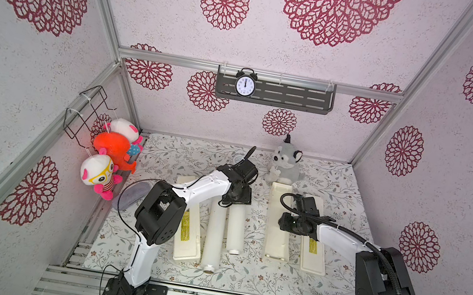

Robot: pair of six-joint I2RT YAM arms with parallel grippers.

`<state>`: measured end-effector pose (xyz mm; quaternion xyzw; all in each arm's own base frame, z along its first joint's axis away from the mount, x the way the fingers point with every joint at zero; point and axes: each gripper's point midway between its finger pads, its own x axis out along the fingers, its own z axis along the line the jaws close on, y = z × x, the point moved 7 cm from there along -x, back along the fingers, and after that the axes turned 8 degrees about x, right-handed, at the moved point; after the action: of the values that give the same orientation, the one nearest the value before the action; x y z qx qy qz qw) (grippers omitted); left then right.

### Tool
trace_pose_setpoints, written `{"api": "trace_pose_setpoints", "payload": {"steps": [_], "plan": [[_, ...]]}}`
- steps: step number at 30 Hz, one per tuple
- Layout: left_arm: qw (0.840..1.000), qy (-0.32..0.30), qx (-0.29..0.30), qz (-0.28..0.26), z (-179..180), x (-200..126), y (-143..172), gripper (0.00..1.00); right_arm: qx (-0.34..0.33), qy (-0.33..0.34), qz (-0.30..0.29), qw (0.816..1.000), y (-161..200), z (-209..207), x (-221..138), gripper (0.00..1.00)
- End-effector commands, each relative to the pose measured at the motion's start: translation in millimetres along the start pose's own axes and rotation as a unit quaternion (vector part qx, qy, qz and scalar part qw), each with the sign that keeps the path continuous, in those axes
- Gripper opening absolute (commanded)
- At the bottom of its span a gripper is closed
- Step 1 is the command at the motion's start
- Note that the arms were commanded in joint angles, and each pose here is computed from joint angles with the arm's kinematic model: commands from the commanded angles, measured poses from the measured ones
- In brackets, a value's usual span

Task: Put plastic wrap rolls into dispensers
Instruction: Move the plastic wrap cutting box to the center of the board.

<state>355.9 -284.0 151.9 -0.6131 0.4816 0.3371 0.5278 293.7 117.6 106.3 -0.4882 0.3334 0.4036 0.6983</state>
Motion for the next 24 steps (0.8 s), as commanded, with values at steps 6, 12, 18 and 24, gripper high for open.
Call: {"api": "trace_pose_setpoints", "payload": {"steps": [6,12,18,24], "plan": [[0.997,0.055,-0.019,-0.056,-4,-45,-19,0.62,-0.039,0.007,-0.005,0.999,-3,14,0,0.3],[0.996,0.057,-0.021,-0.059,-1,-47,-19,0.62,-0.058,0.011,0.001,0.998,-1,20,0,0.24],[0.996,0.059,-0.022,-0.062,0,-51,-20,0.62,-0.076,0.03,0.002,0.997,0,24,-5,0.19],[0.996,0.062,-0.025,-0.066,2,-54,-20,0.62,-0.072,0.032,0.004,0.997,-1,27,-3,0.18]]}}
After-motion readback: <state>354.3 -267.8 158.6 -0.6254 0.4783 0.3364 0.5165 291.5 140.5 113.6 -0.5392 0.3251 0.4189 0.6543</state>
